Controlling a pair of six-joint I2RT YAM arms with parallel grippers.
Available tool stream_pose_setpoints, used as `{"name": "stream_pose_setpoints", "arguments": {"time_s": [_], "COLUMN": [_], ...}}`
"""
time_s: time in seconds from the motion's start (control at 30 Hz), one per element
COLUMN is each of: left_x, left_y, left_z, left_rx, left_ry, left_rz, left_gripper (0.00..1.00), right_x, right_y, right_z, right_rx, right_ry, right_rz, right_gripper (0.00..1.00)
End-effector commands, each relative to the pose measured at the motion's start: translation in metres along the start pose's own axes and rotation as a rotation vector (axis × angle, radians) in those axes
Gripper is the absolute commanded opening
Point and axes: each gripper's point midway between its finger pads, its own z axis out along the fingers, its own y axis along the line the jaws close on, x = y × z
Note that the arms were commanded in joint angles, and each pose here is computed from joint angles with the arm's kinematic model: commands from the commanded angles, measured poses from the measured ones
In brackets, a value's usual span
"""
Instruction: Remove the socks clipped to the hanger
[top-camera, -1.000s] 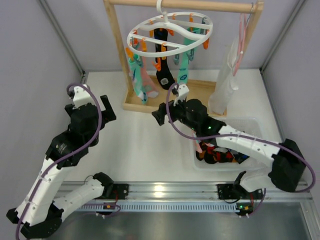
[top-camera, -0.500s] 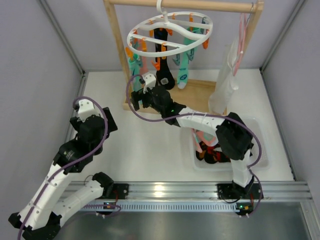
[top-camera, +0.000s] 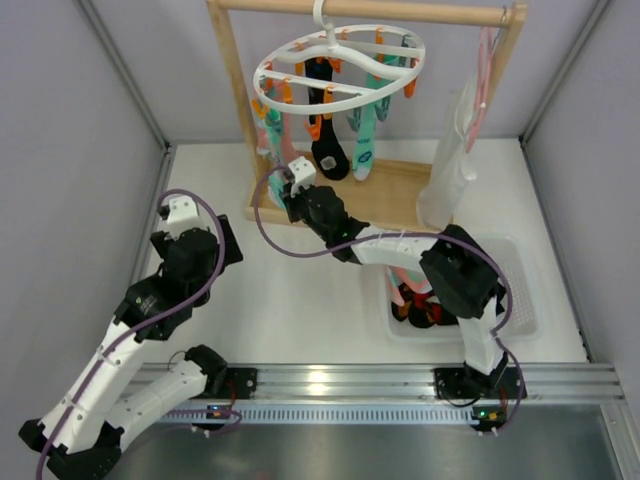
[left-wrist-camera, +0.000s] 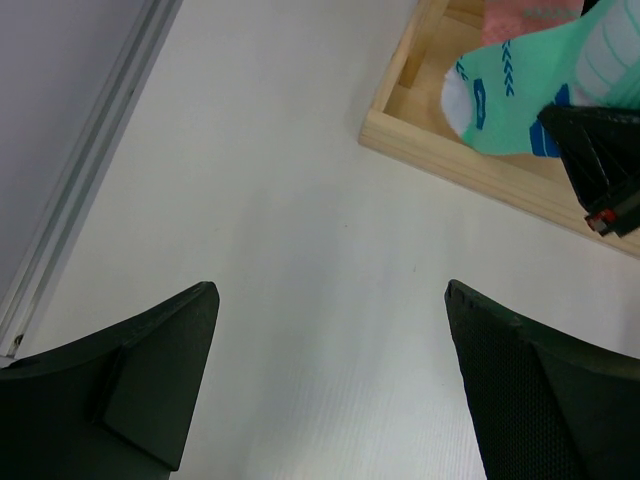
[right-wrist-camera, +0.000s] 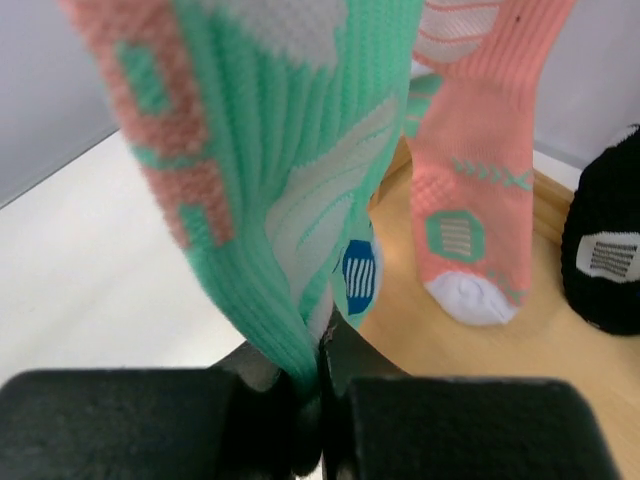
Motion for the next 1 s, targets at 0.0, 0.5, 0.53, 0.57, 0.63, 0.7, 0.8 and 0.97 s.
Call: {"name": "stream_pose_setpoints", "arguments": {"time_s": [0.0, 0.5, 0.53, 0.57, 0.63, 0.7, 0.8, 0.97], "left_x": [-0.021, -0.118, -0.124, -0.134, -0.146, -0.161, -0.178, -0.192], "left_y": [-0.012, -0.113, -0.122, -0.133, -0.149, -0.166, -0.191, -0.230], "left_z": [-0.003, -0.046, -0.049, -0.050, -0.056, -0.059, -0.068, -0.074], "left_rx": [0.048, 0.485, 0.518, 0.545, 0.608, 0.662, 0.758, 0.841], "left_ry": [-0.041, -0.057, -0.056, -0.059, -0.053, -0.050, -0.042, -0.031], "left_rz": [-0.055, -0.211, -0.221, -0.234, -0.270, -0.308, -0.351, -0.376], "left_gripper": [0.98, 0.98, 0.98, 0.98, 0.98, 0.98, 0.98, 0.98], "right_x": [-0.089, -0.071, -0.072, -0.062, -0.070, -0.067, -0.063, -0.060], "right_y": [0.012, 0.004, 0.000, -0.004, -0.012, -0.021, -0.033, -0.038], "right_z": [-0.044, -0.214, -0.220, -0.225, -0.238, -0.248, -0.259, -0.267], "right_rx": [-0.075, -0.257, -0.243, -0.234, -0.214, -0.195, -0.167, -0.170], "right_ry": [-0.238, -0.120, -0.121, -0.099, -0.117, -0.107, -0.099, -0.089], "right_rz": [0.082, 0.075, 0.076, 0.076, 0.084, 0.085, 0.097, 0.108], "right_gripper": [0.00, 0.00, 0.00, 0.00, 0.00, 0.00, 0.00, 0.00]}}
